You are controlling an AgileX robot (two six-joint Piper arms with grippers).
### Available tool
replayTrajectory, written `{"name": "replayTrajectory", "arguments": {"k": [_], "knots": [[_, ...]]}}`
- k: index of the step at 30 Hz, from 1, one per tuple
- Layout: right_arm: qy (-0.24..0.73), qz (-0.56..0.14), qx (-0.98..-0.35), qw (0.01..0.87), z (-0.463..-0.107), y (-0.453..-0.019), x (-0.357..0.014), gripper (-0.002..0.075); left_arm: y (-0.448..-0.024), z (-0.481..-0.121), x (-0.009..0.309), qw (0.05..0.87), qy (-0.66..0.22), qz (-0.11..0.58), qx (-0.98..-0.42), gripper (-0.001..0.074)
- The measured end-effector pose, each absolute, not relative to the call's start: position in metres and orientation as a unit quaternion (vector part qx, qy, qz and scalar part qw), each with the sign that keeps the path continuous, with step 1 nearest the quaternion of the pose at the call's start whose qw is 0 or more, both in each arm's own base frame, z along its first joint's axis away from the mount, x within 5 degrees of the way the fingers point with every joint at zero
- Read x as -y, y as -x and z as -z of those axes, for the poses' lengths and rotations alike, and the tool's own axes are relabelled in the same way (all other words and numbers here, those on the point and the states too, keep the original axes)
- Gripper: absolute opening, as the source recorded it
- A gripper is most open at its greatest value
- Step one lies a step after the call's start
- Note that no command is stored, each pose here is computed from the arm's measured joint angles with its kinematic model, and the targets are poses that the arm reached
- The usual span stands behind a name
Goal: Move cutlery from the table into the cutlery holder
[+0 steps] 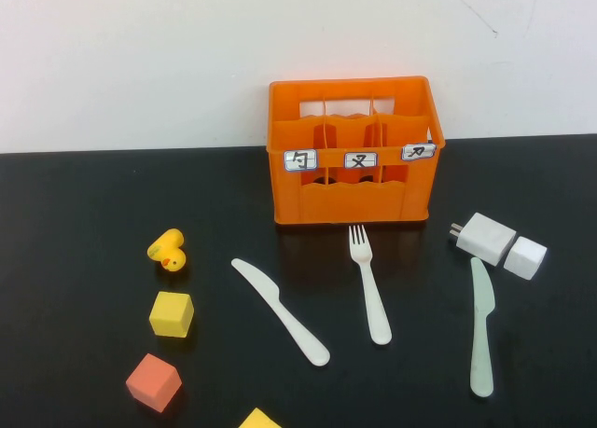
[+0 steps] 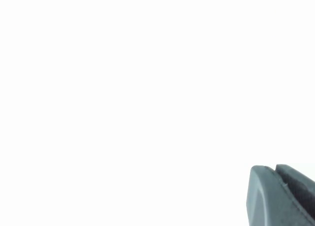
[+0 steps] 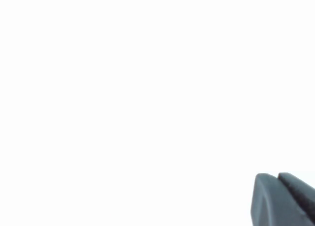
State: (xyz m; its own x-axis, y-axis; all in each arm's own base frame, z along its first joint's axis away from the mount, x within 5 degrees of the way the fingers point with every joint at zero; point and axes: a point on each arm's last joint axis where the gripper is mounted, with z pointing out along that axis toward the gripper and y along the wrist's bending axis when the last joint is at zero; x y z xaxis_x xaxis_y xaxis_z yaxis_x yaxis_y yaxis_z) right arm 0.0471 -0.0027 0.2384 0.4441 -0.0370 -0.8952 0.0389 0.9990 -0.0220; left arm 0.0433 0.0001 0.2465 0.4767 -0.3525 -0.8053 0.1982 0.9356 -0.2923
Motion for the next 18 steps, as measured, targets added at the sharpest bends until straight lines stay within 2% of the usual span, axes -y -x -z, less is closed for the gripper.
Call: {"name": "replayTrajectory", "arguments": {"k": [3, 6, 8, 12, 15, 18], "knots": [[-0.008, 0.018, -0.521, 0.853, -0.239, -0.047, 0.003, -0.0002, -0.038, -0.254, -0.001, 0.875, 0.084, 0.18, -0.442, -0.0001], [-0.006, 0.018, -0.528, 0.849, -0.239, -0.047, 0.003, -0.0002, -0.038, -0.256, -0.001, 0.874, 0.086, 0.184, -0.442, -0.0001], [0.004, 0.021, -0.545, 0.838, -0.245, -0.047, 0.002, -0.0002, -0.039, -0.263, 0.0, 0.86, 0.088, 0.183, -0.468, -0.0001], [0.018, 0.021, -0.578, 0.816, -0.27, -0.041, 0.0, -0.0002, -0.03, -0.3, 0.001, 0.83, 0.088, 0.182, -0.519, -0.0001], [0.024, 0.019, -0.608, 0.793, -0.29, -0.036, -0.001, -0.0002, -0.033, -0.322, 0.002, 0.785, 0.091, 0.172, -0.588, -0.0001], [0.031, 0.015, -0.667, 0.744, -0.302, -0.042, -0.002, -0.0002, -0.044, -0.329, 0.005, 0.721, 0.1, 0.168, -0.664, -0.0001]]}}
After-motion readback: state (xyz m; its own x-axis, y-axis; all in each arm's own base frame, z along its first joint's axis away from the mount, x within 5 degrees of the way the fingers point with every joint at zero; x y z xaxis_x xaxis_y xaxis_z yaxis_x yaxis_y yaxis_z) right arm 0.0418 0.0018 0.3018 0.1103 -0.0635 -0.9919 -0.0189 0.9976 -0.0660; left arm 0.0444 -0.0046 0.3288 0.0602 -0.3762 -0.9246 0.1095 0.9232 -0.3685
